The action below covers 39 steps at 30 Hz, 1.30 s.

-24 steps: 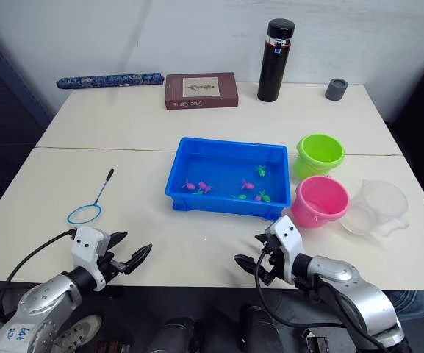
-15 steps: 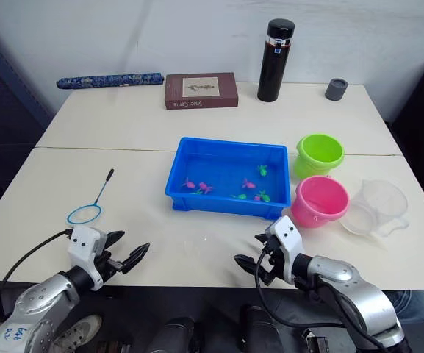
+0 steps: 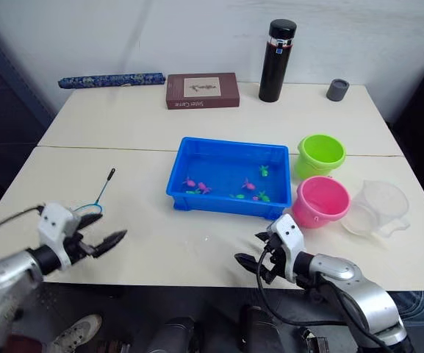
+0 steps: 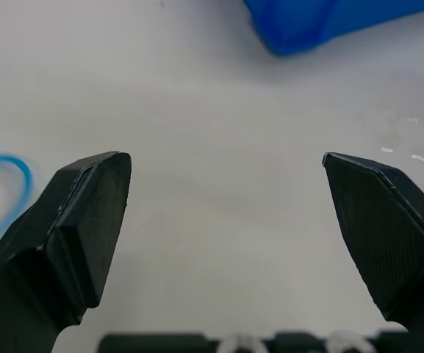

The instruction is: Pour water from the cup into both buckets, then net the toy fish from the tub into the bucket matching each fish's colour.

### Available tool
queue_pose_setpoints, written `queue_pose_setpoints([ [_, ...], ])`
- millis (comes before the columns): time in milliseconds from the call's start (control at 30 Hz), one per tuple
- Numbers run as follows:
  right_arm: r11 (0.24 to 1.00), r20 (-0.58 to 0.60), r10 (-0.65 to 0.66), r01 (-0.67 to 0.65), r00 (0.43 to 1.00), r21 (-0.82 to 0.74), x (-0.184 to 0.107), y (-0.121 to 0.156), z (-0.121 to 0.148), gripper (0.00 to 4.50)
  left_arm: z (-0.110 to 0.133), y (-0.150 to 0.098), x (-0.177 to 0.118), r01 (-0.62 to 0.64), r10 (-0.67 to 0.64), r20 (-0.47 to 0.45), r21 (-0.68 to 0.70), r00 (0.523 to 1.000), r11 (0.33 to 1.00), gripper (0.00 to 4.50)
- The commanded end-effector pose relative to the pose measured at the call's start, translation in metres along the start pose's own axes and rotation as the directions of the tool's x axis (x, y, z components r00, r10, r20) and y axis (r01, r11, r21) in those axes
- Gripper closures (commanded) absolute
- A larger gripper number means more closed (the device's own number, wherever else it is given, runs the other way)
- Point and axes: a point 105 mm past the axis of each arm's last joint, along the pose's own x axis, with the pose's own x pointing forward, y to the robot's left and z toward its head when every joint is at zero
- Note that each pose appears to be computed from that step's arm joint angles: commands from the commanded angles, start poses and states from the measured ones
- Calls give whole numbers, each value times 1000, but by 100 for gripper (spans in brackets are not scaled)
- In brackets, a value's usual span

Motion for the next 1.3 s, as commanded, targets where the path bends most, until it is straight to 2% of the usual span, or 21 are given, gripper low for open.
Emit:
queue_pose_setpoints([
  [33,1000,0,-17,17,1000,-21,-15,-1,4,1,28,2,6,79,-81,39,63,996,995,0],
  [133,998,-24,-54,54,998,-17,-31,-4,0,1,55,-4,20,179,-190,66,147,979,973,0],
  [267,985,-55,-173,175,983,16,-59,-17,-8,1,78,-17,41,298,-326,86,236,941,925,0],
  [433,930,-100,-356,363,929,61,-98,-29,-23,1,100,-43,71,437,-495,127,318,860,841,0],
  [533,898,-110,-423,432,900,80,-110,-34,-27,1,104,-52,82,479,-543,139,326,828,815,0],
  [667,781,-143,-589,606,795,150,-133,-42,-42,1,110,-70,105,559,-631,149,341,761,756,0],
  [800,684,-174,-681,702,712,199,-145,-43,-54,1,116,-78,120,579,-663,166,364,730,729,0],
  [867,616,-174,-738,757,652,218,-151,-50,-56,1,118,-83,125,592,-679,172,370,714,716,0],
  [900,536,-160,-799,808,579,245,-156,-61,-55,1,119,-87,128,604,-693,168,378,701,702,0],
  [1000,355,-132,-898,869,419,345,-166,-83,-51,1,122,-93,135,627,-718,160,386,677,677,0],
  [1133,229,-121,-940,854,319,468,-172,-98,-47,1,122,-95,136,642,-730,161,378,664,667,0],
  [1300,161,-147,-954,861,260,483,-179,-109,-49,1,117,-92,132,636,-721,158,370,675,677,0],
])
